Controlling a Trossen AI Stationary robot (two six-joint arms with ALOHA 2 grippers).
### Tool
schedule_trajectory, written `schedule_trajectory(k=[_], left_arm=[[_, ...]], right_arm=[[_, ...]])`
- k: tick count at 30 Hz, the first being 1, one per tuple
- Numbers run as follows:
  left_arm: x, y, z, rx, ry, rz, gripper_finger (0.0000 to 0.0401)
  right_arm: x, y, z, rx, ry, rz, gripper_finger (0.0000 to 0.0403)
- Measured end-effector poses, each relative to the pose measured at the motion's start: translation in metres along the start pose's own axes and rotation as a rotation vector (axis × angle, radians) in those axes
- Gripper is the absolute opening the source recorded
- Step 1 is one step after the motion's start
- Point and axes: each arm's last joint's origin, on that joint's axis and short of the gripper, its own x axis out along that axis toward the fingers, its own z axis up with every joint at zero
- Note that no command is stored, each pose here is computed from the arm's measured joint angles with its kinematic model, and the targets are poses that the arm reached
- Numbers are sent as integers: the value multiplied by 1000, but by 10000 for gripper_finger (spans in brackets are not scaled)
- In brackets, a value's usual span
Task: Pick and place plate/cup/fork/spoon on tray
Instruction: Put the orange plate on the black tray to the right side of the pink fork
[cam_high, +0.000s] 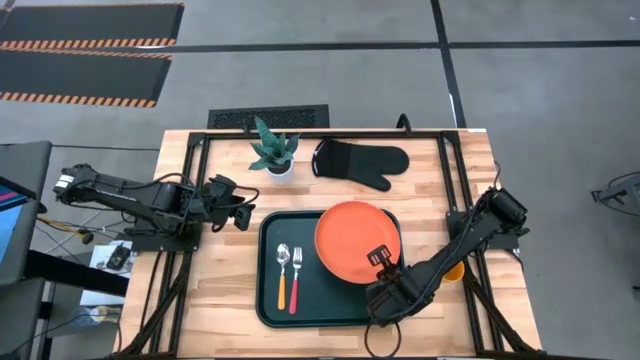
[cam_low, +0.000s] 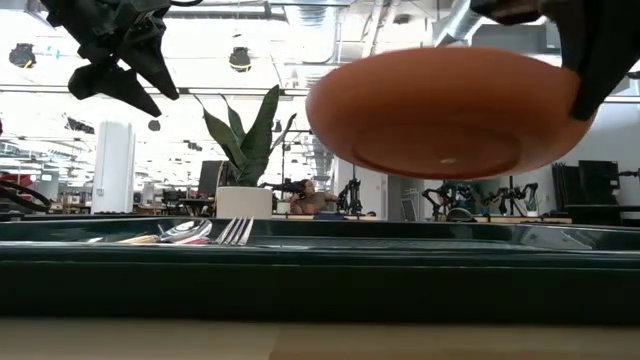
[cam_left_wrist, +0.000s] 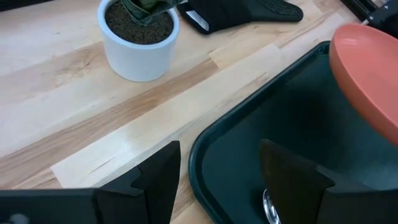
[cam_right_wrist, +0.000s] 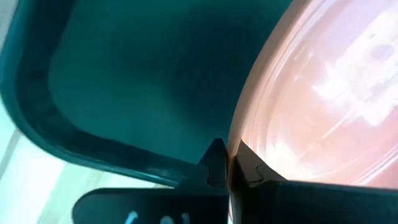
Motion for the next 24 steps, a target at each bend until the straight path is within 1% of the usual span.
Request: schedule_trajectory(k=[7,13,24], left_arm=[[0,0,0,0,0,0,203],[0,0,0,-1,-2,1,203],[0,0,0,6,-15,9,203]], right_arm=[[11,3,-6,-3,40,-5,1],[12,1,0,-2,-11,-7,1],[16,-4,1,2,-24,-13,1]])
